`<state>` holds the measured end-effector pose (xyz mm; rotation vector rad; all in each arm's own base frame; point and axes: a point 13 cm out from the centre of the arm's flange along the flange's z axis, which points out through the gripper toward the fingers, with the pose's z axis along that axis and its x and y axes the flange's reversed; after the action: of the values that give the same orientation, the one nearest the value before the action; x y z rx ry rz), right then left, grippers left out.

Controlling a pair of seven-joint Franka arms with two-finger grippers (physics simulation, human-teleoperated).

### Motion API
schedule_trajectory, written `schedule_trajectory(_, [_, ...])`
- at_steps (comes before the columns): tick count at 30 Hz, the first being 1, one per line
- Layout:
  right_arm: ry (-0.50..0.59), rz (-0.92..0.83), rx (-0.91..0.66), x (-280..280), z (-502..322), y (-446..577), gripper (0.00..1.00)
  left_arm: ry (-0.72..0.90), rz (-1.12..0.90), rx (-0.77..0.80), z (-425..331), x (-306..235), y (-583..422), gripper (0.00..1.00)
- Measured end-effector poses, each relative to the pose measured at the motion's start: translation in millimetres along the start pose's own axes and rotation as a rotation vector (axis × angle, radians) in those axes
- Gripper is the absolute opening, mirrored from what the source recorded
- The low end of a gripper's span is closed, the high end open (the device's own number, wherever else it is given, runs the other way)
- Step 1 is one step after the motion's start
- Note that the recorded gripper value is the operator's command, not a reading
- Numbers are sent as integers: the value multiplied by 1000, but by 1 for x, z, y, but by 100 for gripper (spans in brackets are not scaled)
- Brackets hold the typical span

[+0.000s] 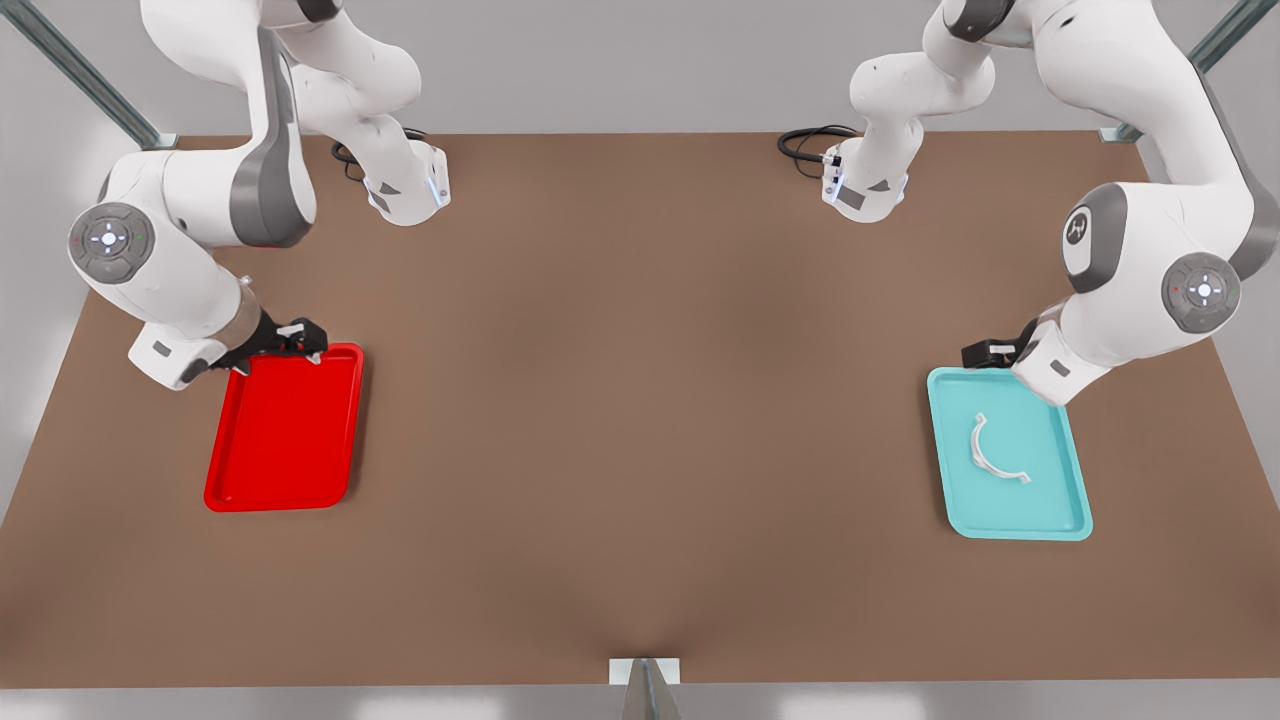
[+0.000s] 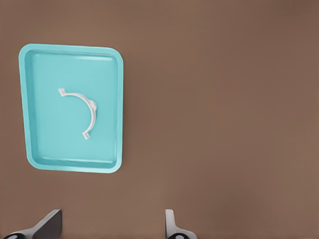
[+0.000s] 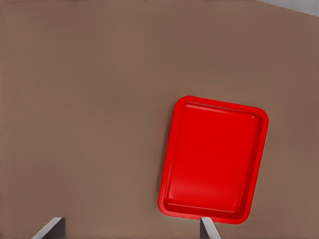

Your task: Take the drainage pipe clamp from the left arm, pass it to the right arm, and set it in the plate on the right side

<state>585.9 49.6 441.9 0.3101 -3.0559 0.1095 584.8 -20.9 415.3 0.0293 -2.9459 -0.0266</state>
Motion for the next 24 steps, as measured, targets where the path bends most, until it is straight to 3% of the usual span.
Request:
schedule_trajectory(3, [-7, 8, -18, -1, 1, -1, 100, 32, -17, -2, 19, -7, 8, 100])
schedule_trajectory(8, [-8, 29, -47, -1, 5, -7, 100, 165, -206, -23, 196, -73, 117, 100])
schedule_trajectory(12, [-8, 24, -53, -1, 6, -3, 100, 118, -324, -19, 299, -112, 161, 100])
schedule_trajectory(24, [19, 14, -55, 3, 16, 2, 100, -109, -781, 20, 358, -139, 176, 100])
